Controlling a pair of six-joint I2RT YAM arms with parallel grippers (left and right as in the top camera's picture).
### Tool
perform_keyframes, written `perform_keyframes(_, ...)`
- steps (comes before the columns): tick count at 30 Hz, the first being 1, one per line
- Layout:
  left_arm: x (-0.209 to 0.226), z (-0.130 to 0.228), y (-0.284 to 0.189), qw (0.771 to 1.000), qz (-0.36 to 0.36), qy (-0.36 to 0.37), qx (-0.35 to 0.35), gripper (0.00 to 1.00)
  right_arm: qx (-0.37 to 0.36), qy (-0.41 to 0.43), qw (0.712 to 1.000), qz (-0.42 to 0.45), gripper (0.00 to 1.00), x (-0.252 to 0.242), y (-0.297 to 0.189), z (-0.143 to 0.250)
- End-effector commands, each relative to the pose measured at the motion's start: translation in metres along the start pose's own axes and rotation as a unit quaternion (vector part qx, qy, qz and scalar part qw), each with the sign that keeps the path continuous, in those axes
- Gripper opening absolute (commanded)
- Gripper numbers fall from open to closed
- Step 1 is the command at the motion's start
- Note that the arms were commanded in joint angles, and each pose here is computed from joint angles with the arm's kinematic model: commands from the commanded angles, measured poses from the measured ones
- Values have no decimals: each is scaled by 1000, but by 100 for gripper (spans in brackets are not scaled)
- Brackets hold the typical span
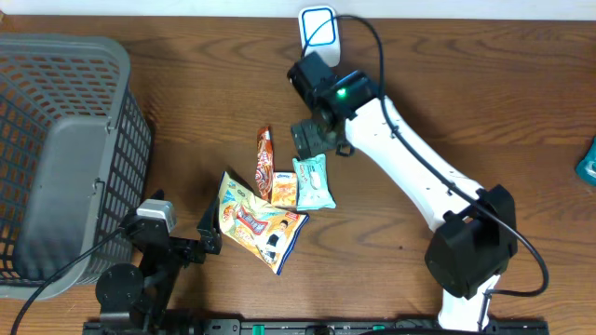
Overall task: Scan the item barcode
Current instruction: 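Reach the right gripper back toward the green wet wipes pack, then grasp the green Zappy wet wipes pack with the right gripper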
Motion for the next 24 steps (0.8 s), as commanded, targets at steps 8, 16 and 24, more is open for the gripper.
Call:
perform_keyframes(8, -1, 2, 1, 1000, 8, 7, 4, 98, 0, -13, 1000, -20, 77, 38, 41, 18)
perform_keyframes(16, -1, 2, 1, 1000, 8, 7, 4, 98, -27, -35, 999, -4, 66, 58, 68, 26)
perform_keyframes(24, -1, 2, 1, 1000, 8, 7, 4, 98, -45, -60, 996, 55, 60, 67, 81, 36)
Point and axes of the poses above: each gripper's point midway between its finger pads, its own y axis out along the fingers, its own x axis along the line the jaws close on, z = x × y, the point moved 6 cm from there along -y, back along the fingers, and after that the axes turned 13 degrees about -y, right-handed, at the moved point
